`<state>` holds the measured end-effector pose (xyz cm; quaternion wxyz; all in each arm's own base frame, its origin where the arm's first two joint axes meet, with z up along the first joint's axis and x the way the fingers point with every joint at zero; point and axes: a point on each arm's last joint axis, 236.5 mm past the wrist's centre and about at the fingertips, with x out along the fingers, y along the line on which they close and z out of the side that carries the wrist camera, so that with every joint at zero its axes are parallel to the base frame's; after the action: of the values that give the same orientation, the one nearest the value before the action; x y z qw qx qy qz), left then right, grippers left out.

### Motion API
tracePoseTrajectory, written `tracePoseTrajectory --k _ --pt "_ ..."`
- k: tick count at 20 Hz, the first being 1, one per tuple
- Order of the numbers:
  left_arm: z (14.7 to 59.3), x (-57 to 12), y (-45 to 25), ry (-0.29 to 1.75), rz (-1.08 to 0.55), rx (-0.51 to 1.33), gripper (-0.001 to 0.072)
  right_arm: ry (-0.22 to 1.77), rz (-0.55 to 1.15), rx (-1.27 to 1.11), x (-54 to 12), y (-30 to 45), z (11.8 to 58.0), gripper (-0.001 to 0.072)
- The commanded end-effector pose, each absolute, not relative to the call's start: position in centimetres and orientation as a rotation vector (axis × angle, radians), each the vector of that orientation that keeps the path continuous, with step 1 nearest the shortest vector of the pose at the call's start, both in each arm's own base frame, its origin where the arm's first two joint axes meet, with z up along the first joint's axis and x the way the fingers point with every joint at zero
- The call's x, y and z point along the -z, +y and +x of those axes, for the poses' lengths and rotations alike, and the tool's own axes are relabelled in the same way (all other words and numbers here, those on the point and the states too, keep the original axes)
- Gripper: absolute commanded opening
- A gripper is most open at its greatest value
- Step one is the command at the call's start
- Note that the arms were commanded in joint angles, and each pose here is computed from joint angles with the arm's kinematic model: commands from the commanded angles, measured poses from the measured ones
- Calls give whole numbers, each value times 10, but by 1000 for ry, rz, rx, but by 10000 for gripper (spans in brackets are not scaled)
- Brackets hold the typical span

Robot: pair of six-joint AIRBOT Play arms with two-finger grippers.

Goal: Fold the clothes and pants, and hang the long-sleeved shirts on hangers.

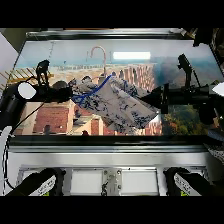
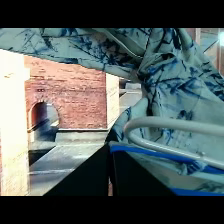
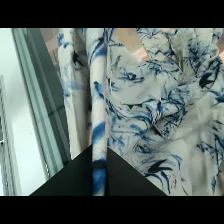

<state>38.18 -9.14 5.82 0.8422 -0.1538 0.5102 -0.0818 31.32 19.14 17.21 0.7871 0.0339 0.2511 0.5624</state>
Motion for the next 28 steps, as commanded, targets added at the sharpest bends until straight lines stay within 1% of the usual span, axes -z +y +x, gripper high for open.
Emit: tracePoseTrajectory --k 1,4,7,10,15,19,24,28 --pt "378 -57 -83 1094 -316 166 14 568 66 -1208 -161 190 308 10" --pt "374 -56 -92 1111 -309 195 14 452 139 -1182 -192 195 320 10" --pt "369 -61 -128 1098 -289 297 14 294 202 -1126 -230 194 337 10" --pt "372 -64 -142 1068 -263 326 14 250 242 -1140 -246 196 333 10" --pt "385 -63 -118 1051 -312 263 14 318 207 -1176 -233 199 319 10" --pt "384 -60 -101 1067 -332 226 14 364 170 -1174 -223 198 314 10" --pt "385 -60 -99 1064 -332 223 14 424 143 -1195 -211 199 305 10" --pt "384 -60 -99 1066 -316 232 14 501 56 -1166 -186 191 304 10"
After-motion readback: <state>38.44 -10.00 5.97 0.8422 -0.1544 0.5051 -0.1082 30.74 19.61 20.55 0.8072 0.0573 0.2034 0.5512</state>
